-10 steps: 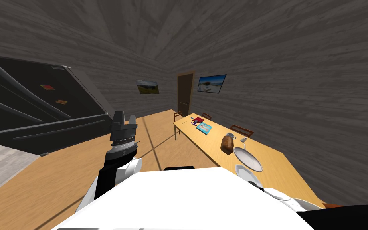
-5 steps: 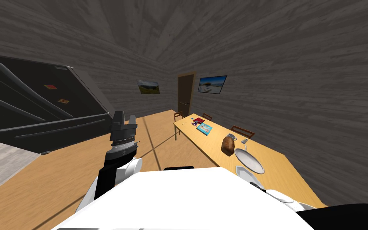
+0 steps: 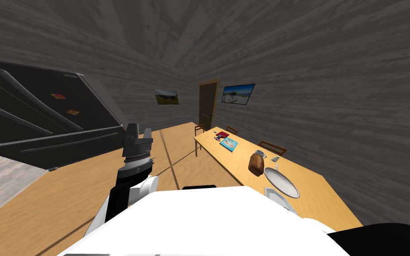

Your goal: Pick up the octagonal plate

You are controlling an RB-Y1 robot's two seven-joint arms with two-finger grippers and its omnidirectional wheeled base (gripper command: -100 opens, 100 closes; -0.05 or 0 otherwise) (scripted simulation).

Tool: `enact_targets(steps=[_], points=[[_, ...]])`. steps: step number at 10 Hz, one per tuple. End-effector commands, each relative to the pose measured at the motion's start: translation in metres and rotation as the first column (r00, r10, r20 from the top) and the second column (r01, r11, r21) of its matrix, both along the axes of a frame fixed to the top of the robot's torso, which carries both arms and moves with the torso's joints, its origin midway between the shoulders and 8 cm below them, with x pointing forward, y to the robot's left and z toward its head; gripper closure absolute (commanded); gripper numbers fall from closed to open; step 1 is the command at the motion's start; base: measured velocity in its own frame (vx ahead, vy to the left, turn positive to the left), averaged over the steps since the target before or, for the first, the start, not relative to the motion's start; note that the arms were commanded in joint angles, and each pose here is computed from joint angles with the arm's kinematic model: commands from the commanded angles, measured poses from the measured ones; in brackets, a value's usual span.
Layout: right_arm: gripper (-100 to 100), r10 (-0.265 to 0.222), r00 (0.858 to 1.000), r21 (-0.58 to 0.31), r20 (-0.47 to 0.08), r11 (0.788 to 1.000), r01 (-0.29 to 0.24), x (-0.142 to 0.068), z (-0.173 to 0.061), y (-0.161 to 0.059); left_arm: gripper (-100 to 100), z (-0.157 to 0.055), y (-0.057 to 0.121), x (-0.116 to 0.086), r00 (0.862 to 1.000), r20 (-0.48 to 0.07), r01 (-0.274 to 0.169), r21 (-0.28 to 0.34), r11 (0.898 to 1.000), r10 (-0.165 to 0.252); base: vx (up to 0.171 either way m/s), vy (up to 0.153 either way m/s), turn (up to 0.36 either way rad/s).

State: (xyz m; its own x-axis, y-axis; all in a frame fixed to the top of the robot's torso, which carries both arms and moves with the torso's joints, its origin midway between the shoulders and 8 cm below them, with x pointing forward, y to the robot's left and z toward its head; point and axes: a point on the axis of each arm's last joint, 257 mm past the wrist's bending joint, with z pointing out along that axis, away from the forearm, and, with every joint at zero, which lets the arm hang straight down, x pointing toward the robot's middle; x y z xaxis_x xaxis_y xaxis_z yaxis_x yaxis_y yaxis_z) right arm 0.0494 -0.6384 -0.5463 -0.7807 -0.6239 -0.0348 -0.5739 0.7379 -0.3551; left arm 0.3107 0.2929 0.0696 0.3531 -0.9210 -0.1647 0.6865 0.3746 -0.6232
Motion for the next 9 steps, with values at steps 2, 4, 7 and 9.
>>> enact_targets(steps=[2,4,7,9], points=[[100,-0.004,1.0,0.004,0.005,1.0,0.004,-0.008,0.003,-0.002,0,0.0,0.0,0.0,1.0,0.0,0.0,0.0,1.0,0.0,0.04,0.009,0.028],[100,0.01,1.0,0.016,-0.019,1.0,-0.01,-0.027,-0.001,0.004,0,0.0,0.0,0.0,1.0,0.0,0.0,0.0,1.0,0.0,0.023,0.008,0.022],[100,0.0,1.0,0.012,-0.012,1.0,0.0,-0.037,0.003,0.0,0,0.0,0.0,0.0,1.0,0.0,0.0,0.0,1.0,0.0,0.024,0.01,0.015],[100,-0.006,1.0,0.011,-0.016,1.0,0.006,-0.051,0.005,-0.002,0,0.0,0.0,0.0,1.0,0.0,0.0,0.0,1.0,0.0,0.035,0.011,0.029]])
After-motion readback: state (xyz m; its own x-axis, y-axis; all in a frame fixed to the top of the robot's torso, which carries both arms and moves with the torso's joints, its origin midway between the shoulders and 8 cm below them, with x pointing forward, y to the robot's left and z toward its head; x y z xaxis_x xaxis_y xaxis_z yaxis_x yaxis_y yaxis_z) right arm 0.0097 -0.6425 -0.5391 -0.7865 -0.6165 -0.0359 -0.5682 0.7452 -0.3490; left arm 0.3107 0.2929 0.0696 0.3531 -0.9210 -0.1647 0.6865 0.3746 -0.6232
